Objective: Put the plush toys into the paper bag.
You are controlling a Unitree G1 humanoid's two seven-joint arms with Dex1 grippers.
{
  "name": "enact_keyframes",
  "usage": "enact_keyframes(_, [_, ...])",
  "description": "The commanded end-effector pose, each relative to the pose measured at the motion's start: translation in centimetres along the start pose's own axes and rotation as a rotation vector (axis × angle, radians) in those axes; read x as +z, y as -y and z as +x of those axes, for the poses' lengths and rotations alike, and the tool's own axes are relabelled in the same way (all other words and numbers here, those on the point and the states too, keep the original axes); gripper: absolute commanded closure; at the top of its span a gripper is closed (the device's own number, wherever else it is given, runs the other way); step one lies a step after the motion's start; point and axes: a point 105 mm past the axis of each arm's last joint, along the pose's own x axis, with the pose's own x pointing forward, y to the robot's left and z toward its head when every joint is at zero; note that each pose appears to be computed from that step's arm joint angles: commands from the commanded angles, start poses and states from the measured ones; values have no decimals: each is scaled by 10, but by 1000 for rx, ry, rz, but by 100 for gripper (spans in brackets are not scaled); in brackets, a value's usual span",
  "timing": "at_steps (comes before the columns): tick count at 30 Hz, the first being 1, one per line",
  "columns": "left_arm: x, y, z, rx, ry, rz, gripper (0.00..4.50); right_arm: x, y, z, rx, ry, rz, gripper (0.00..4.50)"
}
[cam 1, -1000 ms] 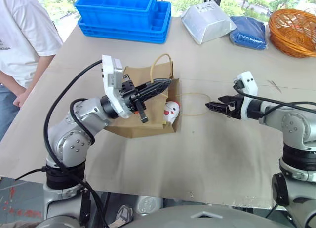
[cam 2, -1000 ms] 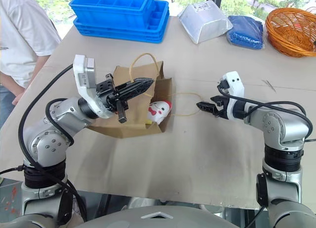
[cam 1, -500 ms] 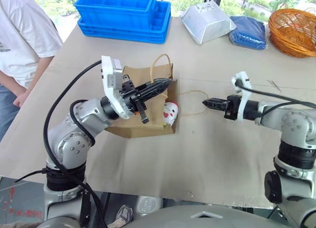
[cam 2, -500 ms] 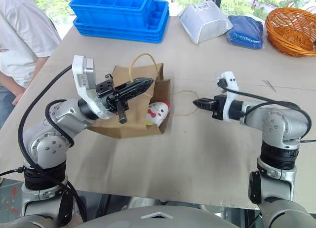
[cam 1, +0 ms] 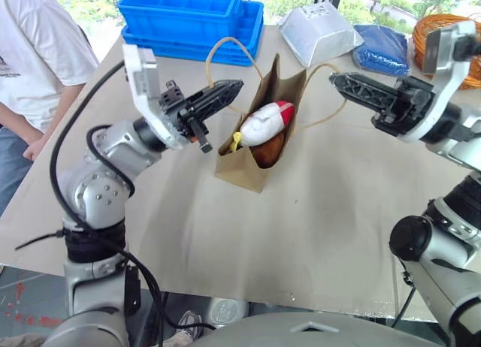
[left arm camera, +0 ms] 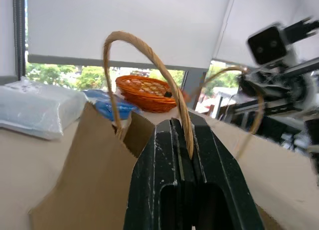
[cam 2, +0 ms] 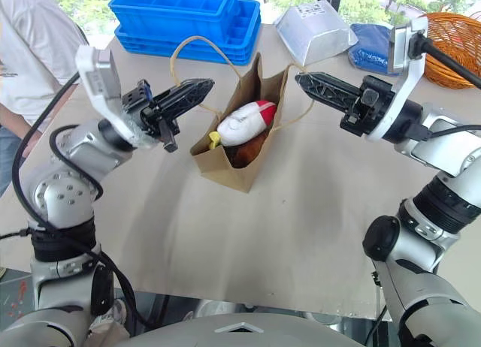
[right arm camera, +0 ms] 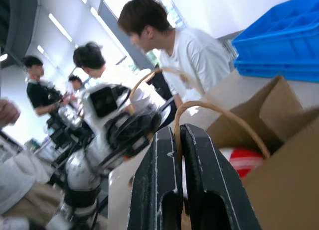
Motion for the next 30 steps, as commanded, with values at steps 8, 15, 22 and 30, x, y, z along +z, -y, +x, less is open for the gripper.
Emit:
enact_keyframes(8, [-1, -50, 37, -37, -61, 150, 450, 43, -53, 9, 83, 189, -38, 446])
enact_keyframes(15, [21, -62, 58, -75, -25, 176, 450, 47, -67, 18, 118, 218, -60, 446])
enact_keyframes(22, [58, -62, 64, -205, -18, 262, 450, 41, -71, 22, 122, 170, -90, 446])
enact_keyframes(30, [9, -62, 62, -242, -134, 222, 450, 0, -31, 21, -111, -27, -96, 446])
